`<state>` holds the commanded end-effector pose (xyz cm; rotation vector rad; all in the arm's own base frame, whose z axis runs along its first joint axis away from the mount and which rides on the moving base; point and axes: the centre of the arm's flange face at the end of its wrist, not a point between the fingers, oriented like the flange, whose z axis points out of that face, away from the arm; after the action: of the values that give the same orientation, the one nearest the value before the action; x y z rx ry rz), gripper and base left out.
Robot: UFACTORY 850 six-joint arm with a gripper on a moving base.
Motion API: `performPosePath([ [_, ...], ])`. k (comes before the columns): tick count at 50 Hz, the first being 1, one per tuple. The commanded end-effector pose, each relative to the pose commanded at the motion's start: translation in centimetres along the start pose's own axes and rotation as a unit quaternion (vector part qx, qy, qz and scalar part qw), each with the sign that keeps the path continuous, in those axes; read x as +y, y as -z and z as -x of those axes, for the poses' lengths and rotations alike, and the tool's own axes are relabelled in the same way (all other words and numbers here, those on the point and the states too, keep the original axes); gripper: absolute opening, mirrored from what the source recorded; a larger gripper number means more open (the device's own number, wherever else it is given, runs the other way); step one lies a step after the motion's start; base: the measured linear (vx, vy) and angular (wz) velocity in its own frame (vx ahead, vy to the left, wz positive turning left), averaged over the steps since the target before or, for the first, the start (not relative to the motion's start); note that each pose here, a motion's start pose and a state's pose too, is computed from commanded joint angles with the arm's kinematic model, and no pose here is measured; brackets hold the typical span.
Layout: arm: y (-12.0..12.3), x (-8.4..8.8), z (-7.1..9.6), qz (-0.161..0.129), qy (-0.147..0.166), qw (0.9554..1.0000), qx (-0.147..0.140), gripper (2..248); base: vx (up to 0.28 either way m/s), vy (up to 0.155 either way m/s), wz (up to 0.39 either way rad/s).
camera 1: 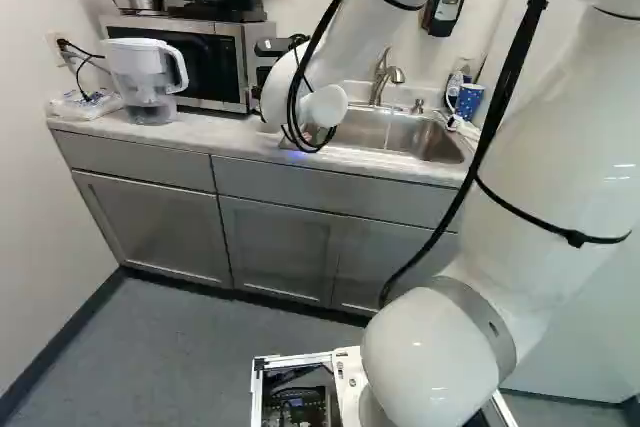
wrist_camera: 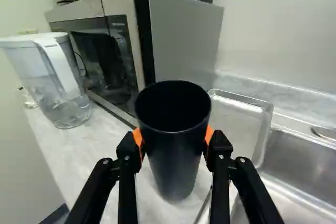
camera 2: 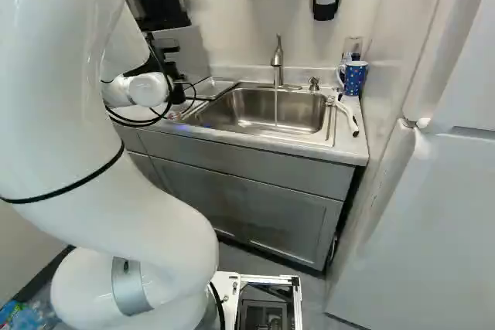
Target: Rinse the cup and place it in the tray
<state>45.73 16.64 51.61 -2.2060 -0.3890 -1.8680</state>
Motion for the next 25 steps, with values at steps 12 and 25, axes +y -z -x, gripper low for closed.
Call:
performPosePath([
  [12,0.0,1.9,-1.3,0.020,-0.003,0.9997,0.013,125,0.000,0.000,0.000],
  [25,0.0,4.1,-2.7,0.041,-0.006,0.9988,0.027,125,0.000,0.000,0.000],
])
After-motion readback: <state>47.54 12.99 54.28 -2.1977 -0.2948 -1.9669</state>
